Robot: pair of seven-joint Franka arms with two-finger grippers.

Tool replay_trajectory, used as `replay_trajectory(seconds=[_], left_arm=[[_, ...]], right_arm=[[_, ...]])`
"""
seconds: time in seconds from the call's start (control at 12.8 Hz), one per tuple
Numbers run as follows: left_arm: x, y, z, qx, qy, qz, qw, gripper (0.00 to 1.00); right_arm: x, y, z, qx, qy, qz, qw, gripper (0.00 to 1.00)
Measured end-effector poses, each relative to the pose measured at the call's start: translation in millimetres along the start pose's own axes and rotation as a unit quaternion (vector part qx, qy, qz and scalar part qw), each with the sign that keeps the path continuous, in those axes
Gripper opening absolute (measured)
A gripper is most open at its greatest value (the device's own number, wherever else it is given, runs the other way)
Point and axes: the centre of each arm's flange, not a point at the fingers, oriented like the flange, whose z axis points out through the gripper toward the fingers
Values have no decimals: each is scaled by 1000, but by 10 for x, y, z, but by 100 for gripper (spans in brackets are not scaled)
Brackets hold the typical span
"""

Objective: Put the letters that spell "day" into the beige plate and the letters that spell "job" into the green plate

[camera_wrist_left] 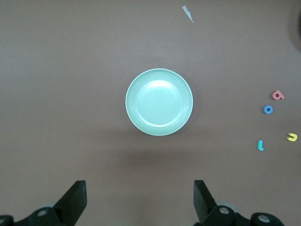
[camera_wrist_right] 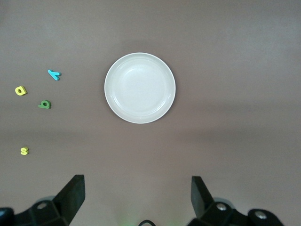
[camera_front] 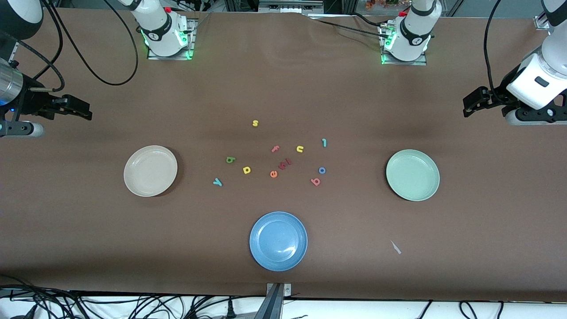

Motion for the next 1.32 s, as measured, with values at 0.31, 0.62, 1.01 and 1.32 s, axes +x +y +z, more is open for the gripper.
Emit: replay_trajectory(seconds=[0.31, 0.62, 1.01, 1.32], left_arm=[[-14, 62, 3, 1, -3, 6, 1000, 100], [-18, 87, 4, 1, -4, 9, 1000, 100], [-19, 121, -41, 1, 0, 12, 1000, 100], [-40, 56, -41, 2, -11, 7, 1000, 100]], right_arm=[[-16, -4, -24, 0, 0, 0, 1000, 100], [-17, -5, -26, 0, 0, 0, 1000, 100], [-17, -2, -25, 0, -1, 0, 1000, 100], [-18, -1, -24, 0, -1, 0, 1000, 100]])
